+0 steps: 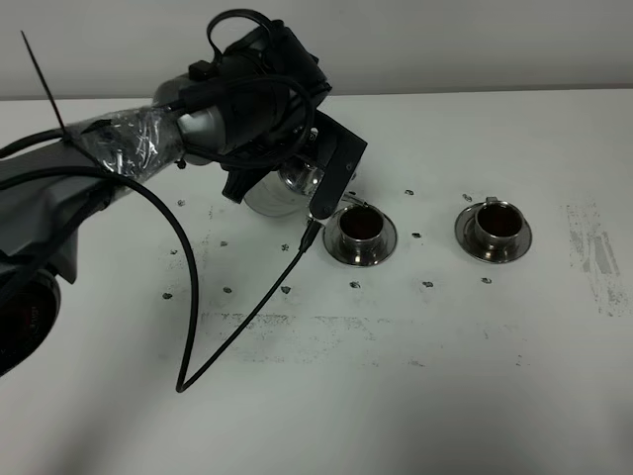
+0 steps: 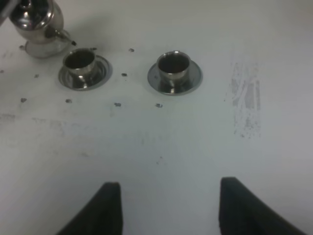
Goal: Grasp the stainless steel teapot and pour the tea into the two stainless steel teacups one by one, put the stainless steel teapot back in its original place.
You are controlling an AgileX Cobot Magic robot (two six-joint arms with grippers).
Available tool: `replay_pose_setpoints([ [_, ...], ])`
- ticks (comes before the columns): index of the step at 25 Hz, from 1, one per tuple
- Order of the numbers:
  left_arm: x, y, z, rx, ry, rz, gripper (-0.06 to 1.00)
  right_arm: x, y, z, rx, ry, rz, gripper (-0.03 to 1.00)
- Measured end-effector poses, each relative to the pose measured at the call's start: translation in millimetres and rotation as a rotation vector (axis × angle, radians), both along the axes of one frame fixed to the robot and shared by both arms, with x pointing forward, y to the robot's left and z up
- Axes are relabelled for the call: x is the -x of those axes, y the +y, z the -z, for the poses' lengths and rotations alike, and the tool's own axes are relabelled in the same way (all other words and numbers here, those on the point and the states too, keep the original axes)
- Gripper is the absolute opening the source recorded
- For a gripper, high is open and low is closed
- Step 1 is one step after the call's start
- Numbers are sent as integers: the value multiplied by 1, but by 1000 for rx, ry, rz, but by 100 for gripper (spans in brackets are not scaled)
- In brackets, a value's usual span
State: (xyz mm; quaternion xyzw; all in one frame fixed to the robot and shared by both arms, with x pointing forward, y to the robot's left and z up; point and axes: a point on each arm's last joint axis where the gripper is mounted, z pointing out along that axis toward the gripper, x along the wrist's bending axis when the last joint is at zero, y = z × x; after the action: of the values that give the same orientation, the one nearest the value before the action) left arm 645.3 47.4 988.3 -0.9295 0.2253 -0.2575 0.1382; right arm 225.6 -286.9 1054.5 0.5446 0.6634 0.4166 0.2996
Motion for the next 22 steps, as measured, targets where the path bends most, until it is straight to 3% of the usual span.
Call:
replay_pose_setpoints([
  [6, 8, 7, -19, 146, 58, -63, 20, 0, 0, 0, 0, 0, 0, 43],
  [13, 47, 25, -46, 307, 114, -159, 20, 0, 0, 0, 0, 0, 0, 43],
  [22, 91, 51, -26, 569, 198, -395, 20, 0, 0, 0, 0, 0, 0, 43],
])
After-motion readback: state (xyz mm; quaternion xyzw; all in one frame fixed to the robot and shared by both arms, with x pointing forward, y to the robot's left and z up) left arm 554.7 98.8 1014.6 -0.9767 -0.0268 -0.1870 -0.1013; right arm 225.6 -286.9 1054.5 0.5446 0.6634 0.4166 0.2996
